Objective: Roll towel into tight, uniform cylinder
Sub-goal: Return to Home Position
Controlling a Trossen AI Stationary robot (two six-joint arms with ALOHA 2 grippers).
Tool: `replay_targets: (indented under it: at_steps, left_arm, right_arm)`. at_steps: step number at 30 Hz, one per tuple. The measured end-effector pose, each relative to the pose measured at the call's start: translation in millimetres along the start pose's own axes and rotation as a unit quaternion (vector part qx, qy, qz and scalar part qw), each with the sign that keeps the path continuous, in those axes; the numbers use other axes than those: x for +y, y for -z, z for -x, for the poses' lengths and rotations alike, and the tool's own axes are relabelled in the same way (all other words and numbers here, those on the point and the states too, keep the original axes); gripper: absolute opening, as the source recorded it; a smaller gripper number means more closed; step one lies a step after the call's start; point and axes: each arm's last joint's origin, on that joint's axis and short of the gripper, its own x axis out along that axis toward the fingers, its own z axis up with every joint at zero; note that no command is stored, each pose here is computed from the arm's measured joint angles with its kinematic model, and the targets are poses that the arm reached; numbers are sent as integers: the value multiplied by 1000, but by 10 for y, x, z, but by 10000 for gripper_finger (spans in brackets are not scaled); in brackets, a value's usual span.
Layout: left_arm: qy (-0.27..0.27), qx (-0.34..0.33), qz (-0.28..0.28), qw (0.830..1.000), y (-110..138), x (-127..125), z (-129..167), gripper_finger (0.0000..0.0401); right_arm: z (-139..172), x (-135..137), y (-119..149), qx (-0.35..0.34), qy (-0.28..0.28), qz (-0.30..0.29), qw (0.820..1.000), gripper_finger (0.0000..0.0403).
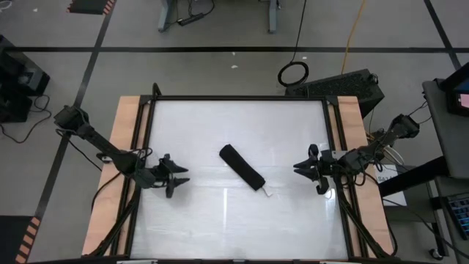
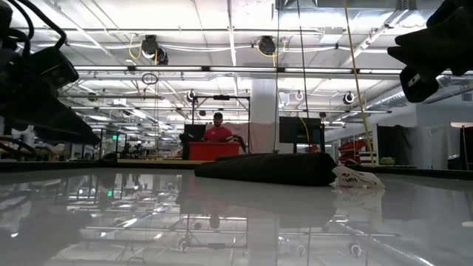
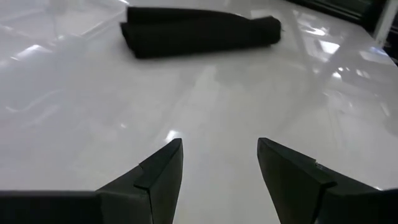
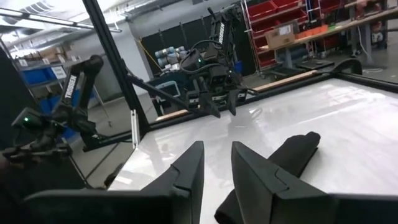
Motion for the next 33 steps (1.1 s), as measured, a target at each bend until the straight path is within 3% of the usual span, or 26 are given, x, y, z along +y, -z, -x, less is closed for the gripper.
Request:
replay_targets:
  at_steps: [12,15,18,21,25,29,33]
  left_arm:
    - [11,9,0,1000,6,-6,0,212]
    - [11,9,0,1000,6,-6,0,212]
    - [11,9,0,1000,6,-6,0,212]
    - [11,9,-1,1000,7,-5,0,212]
    - [11,9,-1,1000,7,-5,0,212]
    - [11,10,-1,1000,9,-4,0,212]
    - [10,10,-2,1000,10,-3,0,212]
  right_arm:
    - [-1,0,-8,-4,2,4,1000,73]
    - [5,8,-132,-69,25,-3,997,73]
    - [15,30,-198,-95,13,11,995,73]
    - [-2,-16,-31,-18,35,60,997,73]
    - [15,-134,214,84,99,22,991,73]
    - [1,-133,227,85,105,-18,991,73]
    - [-36,-31,36,85,47,23,995,73]
